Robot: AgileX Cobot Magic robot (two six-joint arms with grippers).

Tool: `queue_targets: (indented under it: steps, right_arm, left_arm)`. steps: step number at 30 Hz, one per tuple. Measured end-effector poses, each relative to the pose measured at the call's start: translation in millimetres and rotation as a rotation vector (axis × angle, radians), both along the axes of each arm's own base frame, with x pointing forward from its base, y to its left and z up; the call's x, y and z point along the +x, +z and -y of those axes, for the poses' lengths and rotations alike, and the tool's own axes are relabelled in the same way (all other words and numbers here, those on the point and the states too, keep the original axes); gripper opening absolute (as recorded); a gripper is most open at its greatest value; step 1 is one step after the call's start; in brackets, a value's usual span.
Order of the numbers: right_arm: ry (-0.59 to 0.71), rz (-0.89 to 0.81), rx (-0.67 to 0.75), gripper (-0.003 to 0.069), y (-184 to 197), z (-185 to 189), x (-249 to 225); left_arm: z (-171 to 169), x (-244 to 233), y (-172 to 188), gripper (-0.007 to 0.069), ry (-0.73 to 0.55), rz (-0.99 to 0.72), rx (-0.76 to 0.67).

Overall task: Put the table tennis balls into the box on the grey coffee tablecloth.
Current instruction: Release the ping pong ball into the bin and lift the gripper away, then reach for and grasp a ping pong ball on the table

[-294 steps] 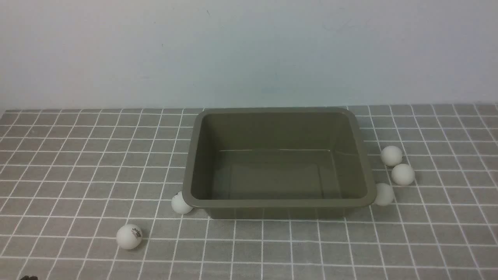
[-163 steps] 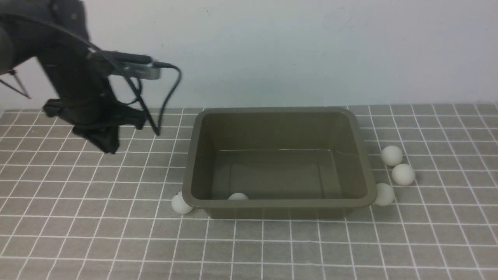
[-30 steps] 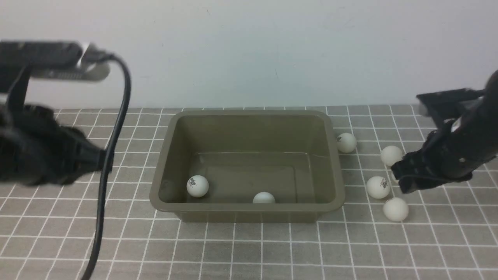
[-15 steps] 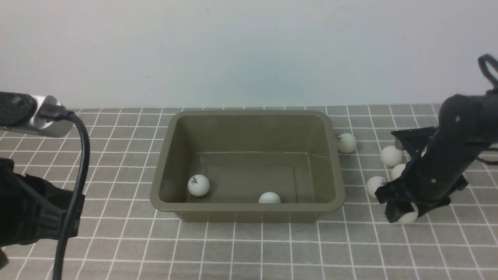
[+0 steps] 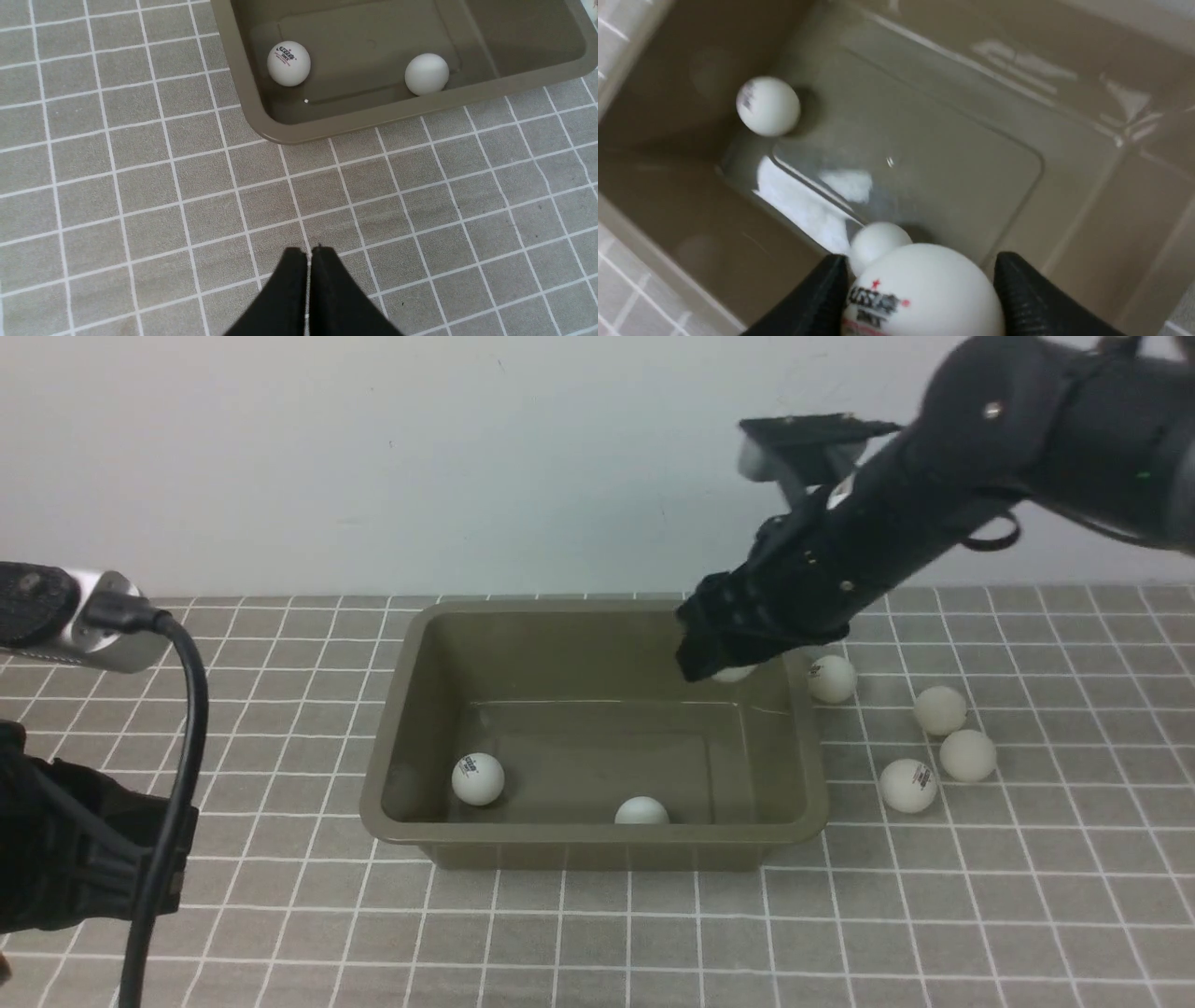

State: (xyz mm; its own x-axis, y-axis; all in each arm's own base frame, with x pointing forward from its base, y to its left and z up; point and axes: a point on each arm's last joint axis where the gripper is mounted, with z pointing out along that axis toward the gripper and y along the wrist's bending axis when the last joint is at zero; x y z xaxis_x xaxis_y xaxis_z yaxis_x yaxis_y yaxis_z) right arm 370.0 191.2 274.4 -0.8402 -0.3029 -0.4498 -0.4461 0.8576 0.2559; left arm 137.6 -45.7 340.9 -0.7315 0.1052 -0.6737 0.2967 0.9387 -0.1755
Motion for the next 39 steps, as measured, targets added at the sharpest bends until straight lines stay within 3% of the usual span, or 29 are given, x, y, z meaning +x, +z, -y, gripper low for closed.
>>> queue_targets:
  steps: [3, 6, 9, 14, 17, 21, 26, 27, 28, 29, 33, 36, 39]
  right_arm:
    - [-0.010, -0.072, -0.102, 0.0564, -7, 1, 7]
    - [-0.008, -0.067, -0.209, 0.0594, -3, 10, 8]
    - [-0.079, -0.027, -0.330, 0.0433, 10, 44, 9]
    - [-0.241, -0.156, -0.308, 0.0106, -11, 99, 11]
    - [-0.237, -0.257, -0.285, 0.0048, -40, 106, 13]
    - [-0.208, -0.284, -0.282, 0.0100, -62, 103, 20]
    - [-0.219, -0.259, -0.294, 0.0344, -85, 102, 32]
    - [-0.243, -0.263, -0.319, 0.0434, -93, 104, 35]
    - [-0.245, -0.262, -0.326, 0.0454, -94, 105, 35]
    - [-0.266, -0.273, -0.345, 0.0531, -103, 107, 37]
    - [-0.269, -0.309, -0.354, 0.0547, -118, 106, 39]
    - [-0.246, -0.340, -0.345, 0.0341, -123, 104, 37]
    - [-0.233, -0.314, -0.329, 0.0363, -107, 103, 36]
  left_arm:
    - [0, 0, 0, -0.0005, -0.001, -0.004, 0.003]
    - [0, 0, -1, -0.0005, -0.001, -0.007, 0.007]
    - [-1, -1, -1, -0.0005, -0.002, -0.009, 0.010]
    - [-1, -1, -1, -0.0005, -0.002, -0.009, 0.010]
    - [-1, -1, -1, -0.0005, -0.002, -0.009, 0.010]
    - [-1, -1, -1, -0.0005, -0.002, -0.009, 0.010]
    - [-1, -1, -1, -0.0005, -0.002, -0.009, 0.011]
    - [-1, -1, -1, -0.0005, -0.002, -0.009, 0.011]
    - [-1, -1, -1, -0.0005, -0.002, -0.009, 0.011]
    - [-1, -1, -1, -0.0005, -0.002, -0.009, 0.011]
    - [-1, -1, -1, -0.0005, -0.002, -0.009, 0.011]
    - [-1, -1, -1, -0.0005, -0.002, -0.009, 0.011]
    - [-1, -1, -1, -0.0005, -0.002, -0.009, 0.011]
